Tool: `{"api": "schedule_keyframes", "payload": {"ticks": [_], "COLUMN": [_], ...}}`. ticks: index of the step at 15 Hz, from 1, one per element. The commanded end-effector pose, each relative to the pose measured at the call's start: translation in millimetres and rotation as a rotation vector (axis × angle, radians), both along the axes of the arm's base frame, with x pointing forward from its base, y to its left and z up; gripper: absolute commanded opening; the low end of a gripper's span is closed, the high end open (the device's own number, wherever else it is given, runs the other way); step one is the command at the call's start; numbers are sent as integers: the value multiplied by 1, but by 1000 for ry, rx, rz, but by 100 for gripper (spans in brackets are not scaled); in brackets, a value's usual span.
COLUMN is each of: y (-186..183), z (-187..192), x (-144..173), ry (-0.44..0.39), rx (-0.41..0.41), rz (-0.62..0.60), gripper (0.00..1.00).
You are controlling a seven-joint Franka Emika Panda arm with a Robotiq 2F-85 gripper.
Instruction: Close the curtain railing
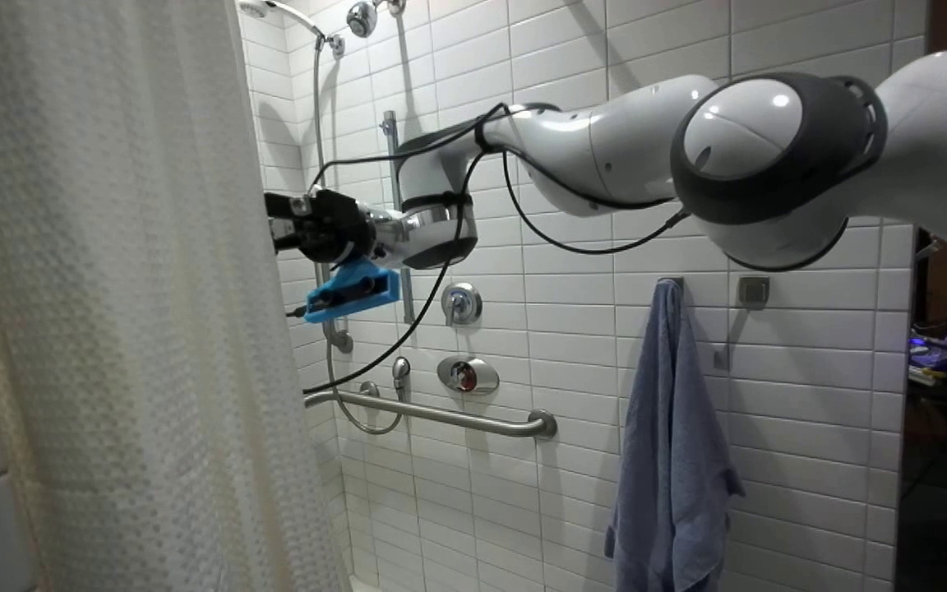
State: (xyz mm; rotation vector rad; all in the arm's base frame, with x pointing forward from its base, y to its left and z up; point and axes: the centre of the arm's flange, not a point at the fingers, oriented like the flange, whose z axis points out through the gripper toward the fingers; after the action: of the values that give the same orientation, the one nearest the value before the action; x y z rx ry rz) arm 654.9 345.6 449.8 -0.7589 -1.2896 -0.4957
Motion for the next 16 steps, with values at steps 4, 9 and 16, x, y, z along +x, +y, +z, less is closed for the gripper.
{"api": "schedule_keyframes", "payload": {"ticks": [4, 9, 16], "y": [14, -1, -1], "z": [2, 36, 82], "x": [-8, -41, -85], "ry": [19, 30, 18], "rx": [-48, -261, -385], "rz": [73, 57, 16], "gripper": [100, 100, 100]}}
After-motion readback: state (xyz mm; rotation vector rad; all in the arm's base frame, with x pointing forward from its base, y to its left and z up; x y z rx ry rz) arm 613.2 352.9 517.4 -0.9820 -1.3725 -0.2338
